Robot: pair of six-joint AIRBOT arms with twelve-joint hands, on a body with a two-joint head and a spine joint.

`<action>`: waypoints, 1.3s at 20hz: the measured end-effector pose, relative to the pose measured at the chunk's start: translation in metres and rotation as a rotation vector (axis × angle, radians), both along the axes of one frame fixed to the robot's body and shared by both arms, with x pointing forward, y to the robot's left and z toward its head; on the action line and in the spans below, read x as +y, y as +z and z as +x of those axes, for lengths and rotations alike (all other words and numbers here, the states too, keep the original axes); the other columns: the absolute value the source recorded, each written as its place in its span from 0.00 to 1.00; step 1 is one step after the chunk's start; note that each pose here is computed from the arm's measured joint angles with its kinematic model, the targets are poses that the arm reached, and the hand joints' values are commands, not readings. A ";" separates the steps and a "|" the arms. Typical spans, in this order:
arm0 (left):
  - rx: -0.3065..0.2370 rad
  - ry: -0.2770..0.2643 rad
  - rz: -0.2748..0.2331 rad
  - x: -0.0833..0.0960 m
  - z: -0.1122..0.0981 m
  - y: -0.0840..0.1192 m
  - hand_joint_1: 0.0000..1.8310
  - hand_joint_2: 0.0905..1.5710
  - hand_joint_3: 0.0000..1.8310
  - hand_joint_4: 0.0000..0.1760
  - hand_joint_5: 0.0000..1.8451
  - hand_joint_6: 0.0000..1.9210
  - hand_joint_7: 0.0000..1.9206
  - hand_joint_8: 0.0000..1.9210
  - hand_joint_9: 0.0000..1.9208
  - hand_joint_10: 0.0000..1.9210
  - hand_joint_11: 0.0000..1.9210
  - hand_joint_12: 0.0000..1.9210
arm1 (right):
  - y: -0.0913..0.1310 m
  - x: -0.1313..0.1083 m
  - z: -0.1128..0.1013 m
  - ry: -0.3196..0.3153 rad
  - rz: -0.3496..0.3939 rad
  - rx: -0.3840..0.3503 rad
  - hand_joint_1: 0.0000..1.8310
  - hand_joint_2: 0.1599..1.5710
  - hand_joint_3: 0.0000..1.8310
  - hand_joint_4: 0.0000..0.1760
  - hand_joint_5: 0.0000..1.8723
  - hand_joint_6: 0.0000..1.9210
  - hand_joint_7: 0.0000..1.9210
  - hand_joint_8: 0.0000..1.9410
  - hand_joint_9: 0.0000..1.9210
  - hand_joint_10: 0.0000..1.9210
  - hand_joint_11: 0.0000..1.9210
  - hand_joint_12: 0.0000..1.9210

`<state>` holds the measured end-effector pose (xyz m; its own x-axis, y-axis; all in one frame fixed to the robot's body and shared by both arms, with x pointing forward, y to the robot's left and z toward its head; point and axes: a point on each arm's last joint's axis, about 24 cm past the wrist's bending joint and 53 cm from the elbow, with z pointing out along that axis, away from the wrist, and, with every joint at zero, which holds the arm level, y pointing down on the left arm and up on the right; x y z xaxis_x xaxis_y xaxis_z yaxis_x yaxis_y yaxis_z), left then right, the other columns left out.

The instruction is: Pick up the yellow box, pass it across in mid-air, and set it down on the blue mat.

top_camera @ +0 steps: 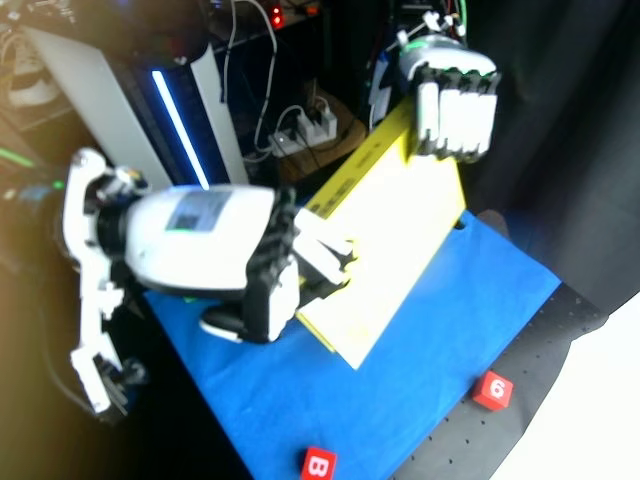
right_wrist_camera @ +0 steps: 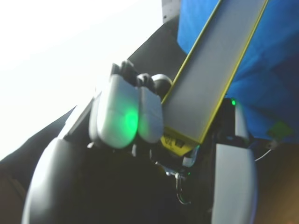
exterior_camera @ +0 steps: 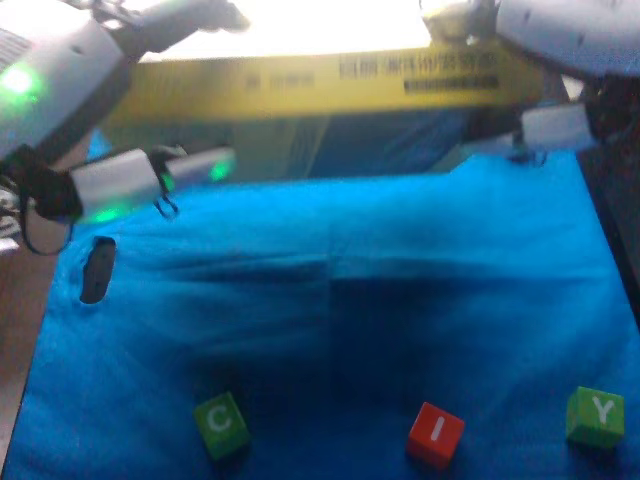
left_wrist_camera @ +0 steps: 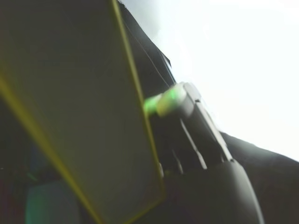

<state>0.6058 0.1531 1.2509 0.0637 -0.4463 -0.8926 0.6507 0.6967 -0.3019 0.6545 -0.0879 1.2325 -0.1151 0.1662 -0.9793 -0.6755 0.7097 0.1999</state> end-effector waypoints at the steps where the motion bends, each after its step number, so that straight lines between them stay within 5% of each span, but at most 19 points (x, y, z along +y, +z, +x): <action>1: 0.004 0.017 -0.012 0.005 0.002 0.001 0.28 0.71 0.00 0.43 0.01 0.00 0.01 0.00 0.00 0.00 0.00 0.01 | 0.001 -0.004 0.004 -0.011 -0.012 -0.003 0.64 0.74 0.03 0.00 0.43 0.79 0.70 1.00 0.81 1.00 0.86 1.00; 2: 0.007 0.033 -0.023 0.010 0.005 0.003 0.29 0.70 0.00 0.38 0.00 0.00 0.00 0.00 0.00 0.00 0.00 0.00 | 0.001 -0.007 0.006 -0.019 -0.017 0.000 0.62 0.72 0.04 0.00 0.43 0.71 0.70 1.00 0.82 1.00 0.86 1.00; 4: 0.016 0.044 -0.021 0.013 0.006 0.000 0.29 0.70 0.00 0.62 0.00 0.00 0.00 0.00 0.00 0.00 0.00 0.00 | -0.006 -0.009 0.008 -0.027 -0.034 0.022 0.61 0.58 0.27 0.00 0.43 0.73 0.73 1.00 0.86 1.00 0.89 1.00; 5: 0.021 0.039 -0.010 0.012 0.005 -0.003 0.28 0.70 0.00 0.69 0.00 0.00 0.00 0.00 0.00 0.00 0.00 0.00 | -0.009 -0.008 0.008 -0.027 -0.039 0.032 0.76 0.57 0.29 0.00 0.52 0.95 0.76 1.00 0.86 1.00 0.90 1.00; 6: 0.024 0.039 -0.006 0.013 0.004 -0.005 0.29 0.70 0.00 0.72 0.00 0.00 0.00 0.00 0.00 0.00 0.00 0.00 | -0.009 -0.008 0.008 -0.026 -0.039 0.032 0.78 0.57 0.34 0.00 0.66 0.99 0.79 1.00 0.88 1.00 0.92 1.00; 7: 0.039 0.049 -0.004 0.016 0.003 -0.008 0.29 0.70 0.00 0.67 0.00 0.00 0.00 0.00 0.00 0.00 0.00 0.00 | -0.008 -0.008 0.008 -0.025 -0.041 0.029 0.79 0.52 0.35 0.08 0.71 1.00 0.80 1.00 0.88 1.00 0.92 1.00; 8: 0.045 0.056 0.010 0.021 0.001 -0.011 0.31 0.70 0.00 0.62 0.00 0.00 0.00 0.00 0.00 0.00 0.00 0.00 | -0.008 -0.010 0.007 -0.029 -0.041 0.029 0.63 0.41 0.59 0.00 0.51 0.91 0.78 1.00 0.87 1.00 0.91 1.00; 9: 0.056 0.083 0.013 0.031 0.002 -0.012 0.32 0.70 0.00 0.64 0.00 0.00 0.00 0.00 0.00 0.00 0.00 0.00 | -0.005 -0.016 0.006 -0.039 -0.041 0.028 0.78 0.40 0.52 0.00 0.62 0.98 0.78 1.00 0.87 1.00 0.91 1.00; 10: 0.060 0.110 0.010 0.041 0.003 -0.012 0.32 0.70 0.00 0.69 0.00 0.00 0.00 0.00 0.00 0.00 0.00 0.00 | -0.003 -0.021 0.004 -0.046 -0.041 0.026 0.82 0.42 0.47 0.30 0.68 1.00 0.80 1.00 0.88 1.00 0.91 1.00; 11: 0.074 0.153 -0.005 0.054 0.005 -0.012 0.34 0.70 0.00 0.74 0.00 0.00 0.00 0.00 0.00 0.00 0.00 0.00 | 0.002 -0.031 0.001 -0.060 -0.037 0.019 0.84 0.41 0.50 0.86 0.69 1.00 0.80 1.00 0.88 1.00 0.91 1.00; 12: 0.072 0.166 -0.004 0.058 0.005 -0.012 0.34 0.70 0.00 0.70 0.00 0.00 0.00 0.00 0.00 0.00 0.00 0.00 | 0.004 -0.034 -0.001 -0.064 -0.037 0.016 0.83 0.42 0.49 0.97 0.66 1.00 0.77 1.00 0.85 1.00 0.89 1.00; 14: 0.074 0.188 -0.003 0.063 0.005 -0.013 0.33 0.71 0.00 0.76 0.00 0.00 0.00 0.00 0.00 0.00 0.00 0.00 | 0.009 -0.045 -0.003 -0.082 -0.041 0.010 0.81 0.48 0.39 1.00 0.65 1.00 0.74 1.00 0.83 1.00 0.87 1.00; 15: 0.073 0.188 0.004 0.064 0.002 -0.014 0.34 0.71 0.00 0.67 0.00 0.00 0.00 0.00 0.00 0.00 0.00 0.00 | 0.011 -0.050 -0.006 -0.090 -0.041 0.008 0.83 0.49 0.37 1.00 0.69 1.00 0.77 1.00 0.84 1.00 0.87 1.00; 17: 0.080 0.197 0.006 0.067 0.002 -0.017 0.34 0.71 0.00 0.66 0.00 0.00 0.00 0.00 0.00 0.00 0.00 0.00 | 0.012 -0.051 -0.008 -0.092 -0.039 0.010 0.84 0.51 0.33 1.00 0.66 1.00 0.75 1.00 0.82 1.00 0.86 1.00; 18: 0.080 0.204 -0.003 0.069 0.001 -0.015 0.35 0.72 0.00 0.58 0.00 0.00 0.00 0.00 0.00 0.00 0.00 0.00 | 0.012 -0.050 -0.009 -0.089 -0.039 0.011 0.84 0.52 0.32 1.00 0.65 1.00 0.74 1.00 0.82 1.00 0.86 1.00; 23: 0.084 0.218 -0.006 0.073 0.002 -0.017 0.33 0.73 0.01 0.54 0.00 0.00 0.00 0.00 0.00 0.00 0.00 0.00 | 0.013 -0.049 -0.010 -0.089 -0.028 0.017 0.89 0.49 0.33 1.00 0.72 1.00 0.80 1.00 0.85 1.00 0.89 1.00; 25: 0.083 0.216 -0.005 0.073 0.001 -0.017 0.32 0.73 0.00 0.56 0.00 0.00 0.00 0.00 0.00 0.00 0.00 0.00 | 0.015 -0.051 -0.014 -0.088 -0.027 0.015 0.87 0.49 0.34 1.00 0.69 1.00 0.78 1.00 0.85 1.00 0.89 1.00; 26: 0.083 0.218 -0.006 0.073 0.002 -0.017 0.33 0.73 0.00 0.65 0.00 0.00 0.00 0.00 0.00 0.00 0.00 0.00 | 0.017 -0.052 -0.016 -0.089 -0.026 0.008 0.87 0.49 0.35 1.00 0.68 1.00 0.77 1.00 0.85 1.00 0.89 1.00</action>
